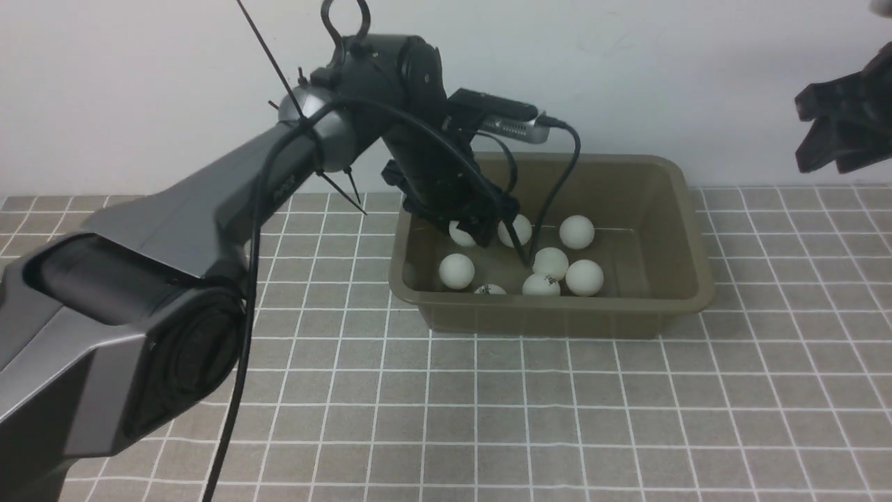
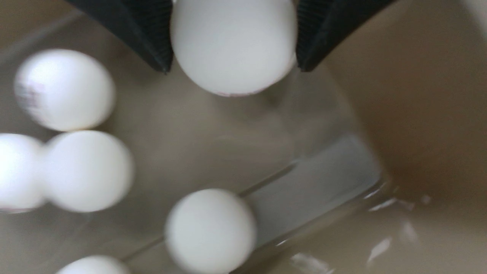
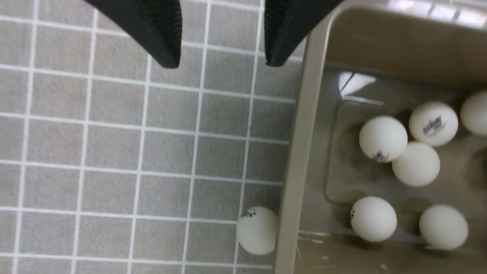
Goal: Put the table tennis balls into the box on the grey coffee tablecloth.
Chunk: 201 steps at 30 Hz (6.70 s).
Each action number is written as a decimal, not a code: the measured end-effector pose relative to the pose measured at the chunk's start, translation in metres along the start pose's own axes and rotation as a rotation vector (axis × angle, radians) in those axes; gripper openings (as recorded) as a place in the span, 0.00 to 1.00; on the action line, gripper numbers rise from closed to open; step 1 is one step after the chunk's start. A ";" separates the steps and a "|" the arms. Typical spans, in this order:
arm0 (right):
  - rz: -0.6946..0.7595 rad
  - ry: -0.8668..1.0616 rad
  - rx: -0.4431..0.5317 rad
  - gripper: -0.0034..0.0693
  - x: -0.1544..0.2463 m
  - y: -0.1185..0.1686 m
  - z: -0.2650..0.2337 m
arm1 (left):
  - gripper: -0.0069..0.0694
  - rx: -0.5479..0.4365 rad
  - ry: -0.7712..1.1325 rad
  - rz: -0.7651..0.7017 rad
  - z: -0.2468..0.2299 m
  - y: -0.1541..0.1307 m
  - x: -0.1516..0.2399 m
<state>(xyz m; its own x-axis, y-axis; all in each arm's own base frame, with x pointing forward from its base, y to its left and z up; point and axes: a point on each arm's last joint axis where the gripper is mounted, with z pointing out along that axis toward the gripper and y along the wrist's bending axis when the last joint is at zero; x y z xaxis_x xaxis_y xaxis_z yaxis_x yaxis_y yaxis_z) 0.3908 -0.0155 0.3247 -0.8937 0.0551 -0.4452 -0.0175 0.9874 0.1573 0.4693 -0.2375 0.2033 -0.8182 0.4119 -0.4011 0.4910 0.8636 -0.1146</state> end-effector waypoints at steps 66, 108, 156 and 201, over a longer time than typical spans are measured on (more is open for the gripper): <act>-0.310 0.200 -0.090 0.90 -0.011 0.161 0.161 | 0.08 -0.177 -0.236 -0.107 -0.287 -0.007 0.171; -0.172 -1.446 -0.278 0.03 0.337 0.026 -0.180 | 0.08 -0.079 -0.567 -0.068 -0.358 -0.032 0.209; -0.180 -1.324 -0.230 0.03 0.339 0.023 -0.156 | 0.08 -0.415 -0.948 -0.243 -0.180 -0.002 0.441; -0.180 -1.322 -0.229 0.03 0.339 0.023 -0.155 | 0.08 -0.422 -0.868 -0.266 -0.163 0.001 0.450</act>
<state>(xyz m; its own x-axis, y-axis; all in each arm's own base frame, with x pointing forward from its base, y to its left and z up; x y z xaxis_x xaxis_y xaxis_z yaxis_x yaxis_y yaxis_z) 0.0180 0.0033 0.3142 0.2224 0.1574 -0.9622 -0.2771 0.9564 0.0924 0.0524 -0.0040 0.1711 -0.3015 -0.0194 -0.9533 0.0393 0.9987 -0.0327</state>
